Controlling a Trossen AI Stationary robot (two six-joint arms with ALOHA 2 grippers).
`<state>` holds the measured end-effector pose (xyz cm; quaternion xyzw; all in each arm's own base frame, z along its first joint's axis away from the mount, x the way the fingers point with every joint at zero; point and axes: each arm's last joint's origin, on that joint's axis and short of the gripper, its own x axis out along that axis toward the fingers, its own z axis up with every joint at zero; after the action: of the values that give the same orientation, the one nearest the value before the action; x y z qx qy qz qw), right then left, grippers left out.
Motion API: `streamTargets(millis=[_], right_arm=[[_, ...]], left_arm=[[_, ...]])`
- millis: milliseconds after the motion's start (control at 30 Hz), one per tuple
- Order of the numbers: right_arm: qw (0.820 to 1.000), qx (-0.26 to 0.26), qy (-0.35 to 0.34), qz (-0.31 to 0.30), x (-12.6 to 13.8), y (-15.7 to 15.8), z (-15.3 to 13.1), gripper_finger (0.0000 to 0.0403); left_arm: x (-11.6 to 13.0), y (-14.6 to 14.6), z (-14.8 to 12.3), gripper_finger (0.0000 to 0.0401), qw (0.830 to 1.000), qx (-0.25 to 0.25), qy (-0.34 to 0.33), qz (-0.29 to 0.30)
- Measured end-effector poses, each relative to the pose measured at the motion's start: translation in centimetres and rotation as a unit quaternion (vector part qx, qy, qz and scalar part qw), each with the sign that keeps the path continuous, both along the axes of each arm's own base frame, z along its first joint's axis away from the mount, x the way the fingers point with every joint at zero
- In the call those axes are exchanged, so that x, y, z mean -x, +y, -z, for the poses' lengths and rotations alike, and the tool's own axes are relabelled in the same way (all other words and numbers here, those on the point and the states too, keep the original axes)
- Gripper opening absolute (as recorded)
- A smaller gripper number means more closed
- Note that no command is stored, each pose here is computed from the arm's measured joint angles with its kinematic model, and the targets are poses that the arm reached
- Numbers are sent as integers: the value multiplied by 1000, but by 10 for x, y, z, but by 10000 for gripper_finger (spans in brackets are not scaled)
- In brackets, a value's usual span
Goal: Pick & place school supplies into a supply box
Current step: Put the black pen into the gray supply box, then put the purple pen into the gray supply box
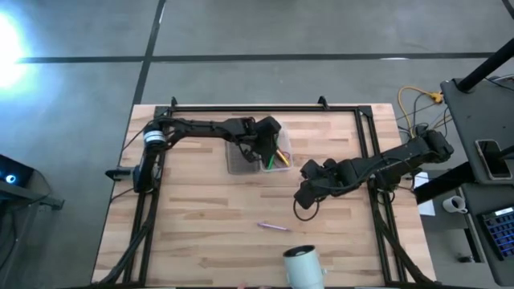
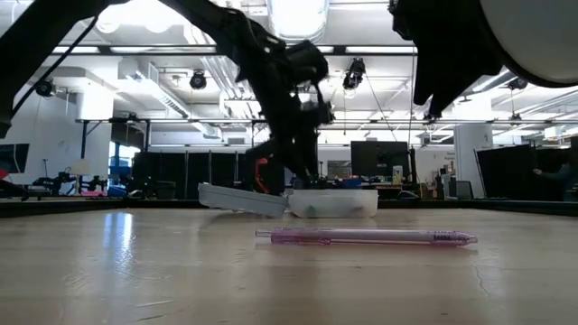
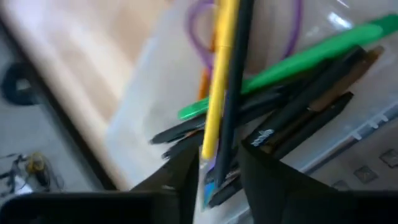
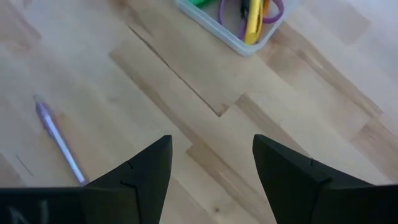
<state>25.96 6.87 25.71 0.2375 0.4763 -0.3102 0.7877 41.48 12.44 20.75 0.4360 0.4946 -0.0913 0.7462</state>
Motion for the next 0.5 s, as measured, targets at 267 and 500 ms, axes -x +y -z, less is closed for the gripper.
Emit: streamTargets(millis=[267, 500], right_arm=[[996, -3, -45, -74, -12, 4, -4, 215], [981, -65, -60, -175, -37, 17, 20, 214]], left_arm=[[22, -22, -50, 163, 997, 40, -38, -58], [86, -86, -86, 156, 978, 142, -94, -116]])
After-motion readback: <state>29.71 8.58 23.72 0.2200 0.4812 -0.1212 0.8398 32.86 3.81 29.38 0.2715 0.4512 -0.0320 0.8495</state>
